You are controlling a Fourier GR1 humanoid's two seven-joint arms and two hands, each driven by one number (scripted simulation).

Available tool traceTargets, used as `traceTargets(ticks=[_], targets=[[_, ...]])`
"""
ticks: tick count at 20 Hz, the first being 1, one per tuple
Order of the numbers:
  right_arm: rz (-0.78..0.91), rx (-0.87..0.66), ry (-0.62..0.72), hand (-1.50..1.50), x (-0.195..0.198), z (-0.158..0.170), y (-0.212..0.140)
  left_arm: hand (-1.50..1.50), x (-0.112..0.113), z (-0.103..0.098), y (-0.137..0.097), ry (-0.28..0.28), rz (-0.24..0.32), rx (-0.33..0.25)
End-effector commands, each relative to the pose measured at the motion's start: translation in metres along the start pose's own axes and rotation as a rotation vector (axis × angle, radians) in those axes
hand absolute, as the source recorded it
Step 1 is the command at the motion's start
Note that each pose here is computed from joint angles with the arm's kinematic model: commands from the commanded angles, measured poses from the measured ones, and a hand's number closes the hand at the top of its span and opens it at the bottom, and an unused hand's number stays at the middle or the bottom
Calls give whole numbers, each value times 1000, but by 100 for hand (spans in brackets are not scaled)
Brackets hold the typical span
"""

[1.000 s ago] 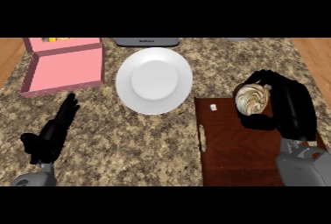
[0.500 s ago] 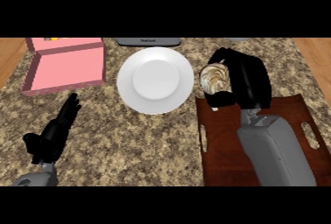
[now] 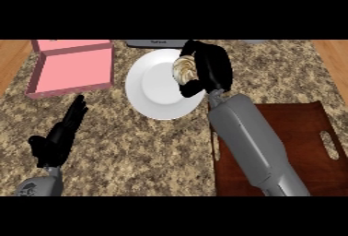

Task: Pick the cupcake from the tray and place it in the plate

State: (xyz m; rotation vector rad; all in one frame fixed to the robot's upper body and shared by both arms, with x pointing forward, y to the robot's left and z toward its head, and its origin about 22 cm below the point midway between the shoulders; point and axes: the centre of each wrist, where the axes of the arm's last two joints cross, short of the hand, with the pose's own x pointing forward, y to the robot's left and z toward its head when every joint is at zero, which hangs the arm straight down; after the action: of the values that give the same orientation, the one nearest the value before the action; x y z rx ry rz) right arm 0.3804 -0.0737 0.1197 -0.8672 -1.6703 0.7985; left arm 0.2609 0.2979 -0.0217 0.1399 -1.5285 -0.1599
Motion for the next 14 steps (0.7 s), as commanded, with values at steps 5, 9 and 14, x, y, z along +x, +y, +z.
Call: traceTargets(ticks=[5,9,14], targets=[[-10,15,19,150,12,-26,36,0,-1,-15,6,-5,9,-41],[-194,-112,166,150,2,-22,40,0,-4,-6,-13,-26,13,-59],[-168,-74,260,-150,-2,-30,50,0,15,-15,-21,-37,-3,-62]])
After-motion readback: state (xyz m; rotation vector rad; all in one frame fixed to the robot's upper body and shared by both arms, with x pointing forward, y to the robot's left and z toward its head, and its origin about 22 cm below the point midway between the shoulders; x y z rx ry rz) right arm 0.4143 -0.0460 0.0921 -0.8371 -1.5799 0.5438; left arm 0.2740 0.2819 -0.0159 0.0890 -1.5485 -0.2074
